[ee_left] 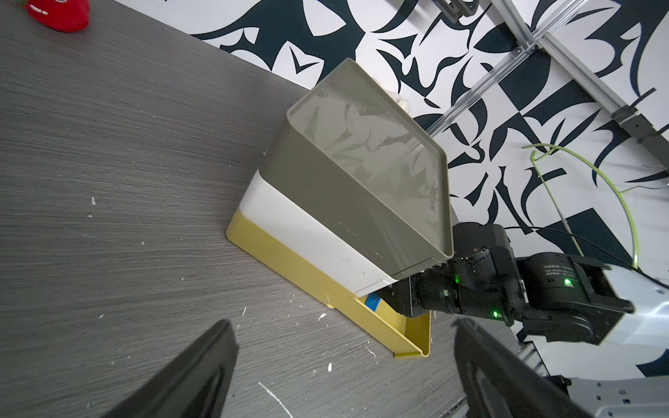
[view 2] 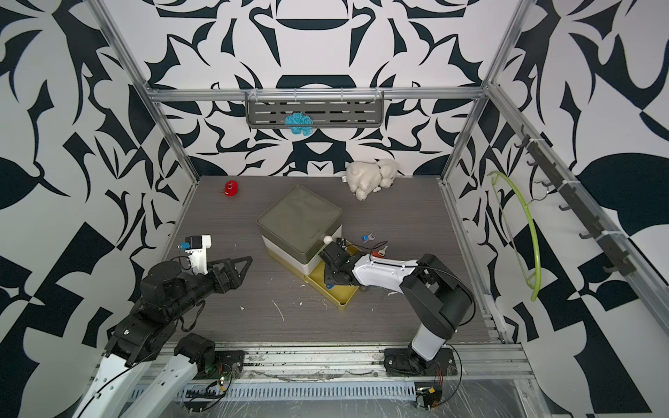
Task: Take the keys out of the drawer
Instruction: Pick up the key from the drawer, then place the key at the center of the board.
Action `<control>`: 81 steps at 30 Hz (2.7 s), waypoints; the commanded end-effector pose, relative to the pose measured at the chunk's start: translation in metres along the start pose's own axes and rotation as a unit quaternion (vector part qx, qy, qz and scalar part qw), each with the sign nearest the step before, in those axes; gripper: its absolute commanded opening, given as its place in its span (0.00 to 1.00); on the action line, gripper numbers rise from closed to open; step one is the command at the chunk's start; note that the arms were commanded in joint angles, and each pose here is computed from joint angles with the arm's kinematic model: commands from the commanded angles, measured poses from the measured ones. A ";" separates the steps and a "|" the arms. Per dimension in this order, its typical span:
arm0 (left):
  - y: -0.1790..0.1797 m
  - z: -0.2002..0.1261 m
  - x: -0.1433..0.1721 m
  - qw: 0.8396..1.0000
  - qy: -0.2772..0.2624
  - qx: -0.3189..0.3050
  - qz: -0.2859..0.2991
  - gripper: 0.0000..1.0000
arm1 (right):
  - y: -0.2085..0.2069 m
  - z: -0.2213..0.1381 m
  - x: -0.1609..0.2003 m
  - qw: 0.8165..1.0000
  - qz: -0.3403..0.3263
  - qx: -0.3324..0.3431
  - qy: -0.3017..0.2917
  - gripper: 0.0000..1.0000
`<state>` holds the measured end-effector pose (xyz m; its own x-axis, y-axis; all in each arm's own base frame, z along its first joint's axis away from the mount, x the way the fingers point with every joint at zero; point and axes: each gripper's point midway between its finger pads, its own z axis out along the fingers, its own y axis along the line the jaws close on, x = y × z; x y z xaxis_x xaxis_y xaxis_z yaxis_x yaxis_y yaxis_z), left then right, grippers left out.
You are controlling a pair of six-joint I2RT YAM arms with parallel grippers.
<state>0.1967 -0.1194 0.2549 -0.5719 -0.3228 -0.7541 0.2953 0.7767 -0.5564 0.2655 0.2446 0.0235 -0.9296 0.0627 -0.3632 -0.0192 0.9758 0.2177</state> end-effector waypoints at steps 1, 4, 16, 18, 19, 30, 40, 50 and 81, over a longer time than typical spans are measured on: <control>0.011 0.000 0.012 1.000 0.011 -0.016 -0.006 0.99 | -0.015 -0.003 0.009 1.000 0.003 0.029 0.011 0.21; 0.011 -0.002 0.012 1.000 0.008 -0.017 -0.006 0.99 | -0.018 -0.009 0.007 0.999 0.002 0.036 0.006 0.17; 0.012 0.001 0.012 1.000 0.004 -0.014 -0.021 0.99 | -0.043 -0.046 -0.008 0.997 0.017 0.060 -0.045 0.02; 0.012 0.004 0.012 1.000 0.004 -0.012 -0.025 0.99 | -0.047 -0.052 -0.010 0.997 0.022 0.059 -0.049 0.00; 0.011 0.005 0.012 1.000 0.005 -0.011 -0.027 0.99 | -0.048 -0.055 -0.011 0.997 0.024 0.057 -0.053 0.00; 0.007 0.027 0.011 0.998 0.026 0.004 -0.059 0.99 | -0.050 -0.098 -0.033 0.995 0.053 0.017 -0.082 0.00; 0.004 0.050 0.011 0.993 0.051 0.011 -0.101 0.99 | -0.041 -0.155 -0.079 0.989 0.054 -0.016 -0.138 0.00; 0.006 0.055 0.015 0.990 0.072 0.003 -0.121 0.99 | -0.048 -0.188 -0.130 0.980 0.085 -0.034 -0.175 0.00; 0.008 0.049 0.024 0.991 0.087 -0.002 -0.104 0.99 | -0.060 -0.072 -0.220 0.982 0.169 -0.072 -0.037 0.00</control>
<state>0.2254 -0.1454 0.2094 -0.7384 -0.3975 -0.5448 0.1298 0.7089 -0.6932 0.4326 0.1498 0.1438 -0.8745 0.3636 -0.3209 0.2269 0.8917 0.3917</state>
